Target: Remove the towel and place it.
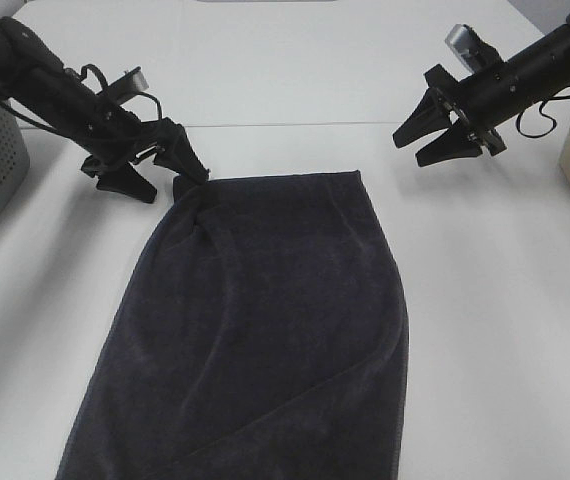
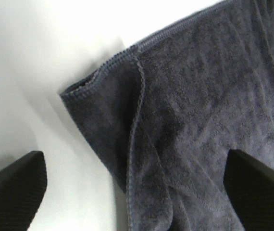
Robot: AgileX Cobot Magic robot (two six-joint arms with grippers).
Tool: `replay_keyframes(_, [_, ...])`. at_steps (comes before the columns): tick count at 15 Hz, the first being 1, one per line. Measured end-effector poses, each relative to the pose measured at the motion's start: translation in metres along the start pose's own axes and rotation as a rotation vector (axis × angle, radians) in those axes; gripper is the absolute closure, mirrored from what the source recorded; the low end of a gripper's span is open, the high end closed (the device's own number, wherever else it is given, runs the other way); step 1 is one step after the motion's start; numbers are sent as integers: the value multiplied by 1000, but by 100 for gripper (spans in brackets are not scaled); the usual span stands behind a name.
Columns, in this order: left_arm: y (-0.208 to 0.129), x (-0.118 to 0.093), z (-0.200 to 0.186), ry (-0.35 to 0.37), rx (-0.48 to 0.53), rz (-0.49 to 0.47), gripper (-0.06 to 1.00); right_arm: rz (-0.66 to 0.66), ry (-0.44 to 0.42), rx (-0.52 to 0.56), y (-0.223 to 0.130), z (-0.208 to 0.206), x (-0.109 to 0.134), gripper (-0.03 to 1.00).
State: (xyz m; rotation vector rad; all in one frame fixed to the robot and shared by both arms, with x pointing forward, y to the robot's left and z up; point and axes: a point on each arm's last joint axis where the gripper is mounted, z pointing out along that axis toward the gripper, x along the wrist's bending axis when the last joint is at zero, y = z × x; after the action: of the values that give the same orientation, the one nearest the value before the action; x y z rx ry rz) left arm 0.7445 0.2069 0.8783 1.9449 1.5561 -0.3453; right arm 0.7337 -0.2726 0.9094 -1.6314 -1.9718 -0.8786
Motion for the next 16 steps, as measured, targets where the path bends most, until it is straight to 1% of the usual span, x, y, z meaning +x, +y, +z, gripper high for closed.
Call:
replay_keyframes(1, [2, 1, 4, -20, -12, -13, 1, 7, 19, -3, 0, 4, -3, 41])
replay_keyframes(4, [3, 2, 6, -27, -18, -18, 1, 40, 22, 20, -4, 21, -19, 41])
replay_keyframes(5, [3, 2, 6, -27, -18, -18, 1, 40, 22, 20, -4, 21, -19, 41])
replay_keyframes(7, [4, 3, 6, -16, -36, -17, 1, 39, -1, 2, -4, 31, -31, 41])
replay_keyframes(10, [5, 4, 6, -12, -42, -17, 1, 38, -47, -60, 1, 36, -41, 41])
replay_keyframes(13, [5, 4, 6, -10, -45, -18, 1, 32, -76, -108, 7, 38, -42, 41])
replay_keyframes(16, [5, 4, 6, -9, -46, -17, 1, 33, -87, -80, 7, 53, -33, 41])
